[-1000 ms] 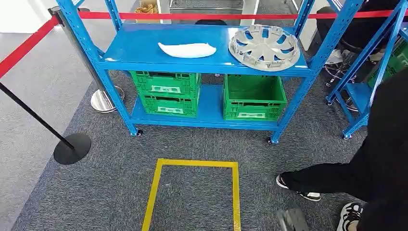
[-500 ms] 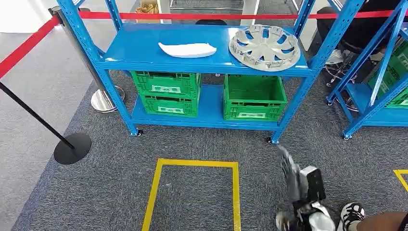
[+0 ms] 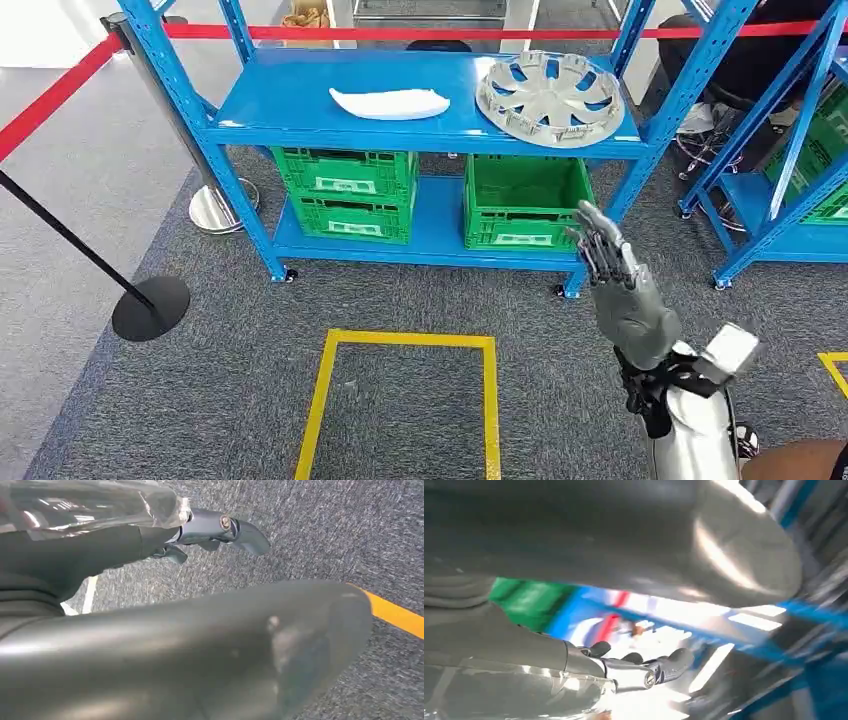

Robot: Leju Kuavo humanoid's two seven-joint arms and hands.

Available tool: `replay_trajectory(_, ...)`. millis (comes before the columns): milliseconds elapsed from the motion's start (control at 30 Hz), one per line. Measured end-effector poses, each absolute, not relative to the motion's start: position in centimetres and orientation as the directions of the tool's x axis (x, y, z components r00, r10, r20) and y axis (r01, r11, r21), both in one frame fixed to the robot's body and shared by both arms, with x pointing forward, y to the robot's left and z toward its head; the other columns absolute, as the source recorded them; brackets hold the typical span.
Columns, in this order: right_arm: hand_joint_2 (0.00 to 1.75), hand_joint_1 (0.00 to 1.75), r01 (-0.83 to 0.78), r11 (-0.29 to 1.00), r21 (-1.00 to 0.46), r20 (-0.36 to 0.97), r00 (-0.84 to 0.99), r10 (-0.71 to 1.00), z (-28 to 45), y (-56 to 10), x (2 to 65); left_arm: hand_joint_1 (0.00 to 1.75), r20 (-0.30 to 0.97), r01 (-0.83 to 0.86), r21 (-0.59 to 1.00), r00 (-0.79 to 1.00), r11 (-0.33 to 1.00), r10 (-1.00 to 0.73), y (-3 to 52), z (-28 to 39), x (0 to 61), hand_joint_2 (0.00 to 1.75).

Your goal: Take the parts from the cabinet and place them on the table.

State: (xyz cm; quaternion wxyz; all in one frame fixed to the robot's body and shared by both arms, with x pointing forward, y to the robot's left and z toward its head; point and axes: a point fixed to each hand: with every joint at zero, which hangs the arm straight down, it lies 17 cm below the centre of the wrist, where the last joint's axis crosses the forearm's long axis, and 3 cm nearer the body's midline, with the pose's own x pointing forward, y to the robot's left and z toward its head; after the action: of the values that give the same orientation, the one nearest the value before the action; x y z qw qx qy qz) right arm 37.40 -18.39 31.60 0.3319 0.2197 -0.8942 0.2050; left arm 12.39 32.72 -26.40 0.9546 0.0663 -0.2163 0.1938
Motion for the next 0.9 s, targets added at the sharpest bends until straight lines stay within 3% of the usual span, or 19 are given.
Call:
replay_trajectory(233, 0.00, 0.00, -0.627, 0.702, -0.337, 0.475, -0.757, -0.448, 39.4, -16.5, 31.0, 0.00, 0.444, -0.432, 0.031, 0.814, 0.902, 0.375, 32.5, -26.3, 12.7, 0.00)
replay_trajectory(467, 0.00, 0.00, -0.693, 0.574, -0.436, 0.314, -0.715, -0.624, 43.4, -16.6, 24.5, 0.00, 0.451, -0.444, 0.024, 0.805, 0.896, 0.387, 32.3, -26.2, 13.1, 0.00)
replay_trajectory(900, 0.00, 0.00, -0.684, 0.536, -0.496, 0.280, -0.710, -0.646, 44.1, -16.4, 22.3, 0.00, 0.452, -0.449, 0.003, 0.797, 0.893, 0.399, 31.3, -26.2, 13.7, 0.00)
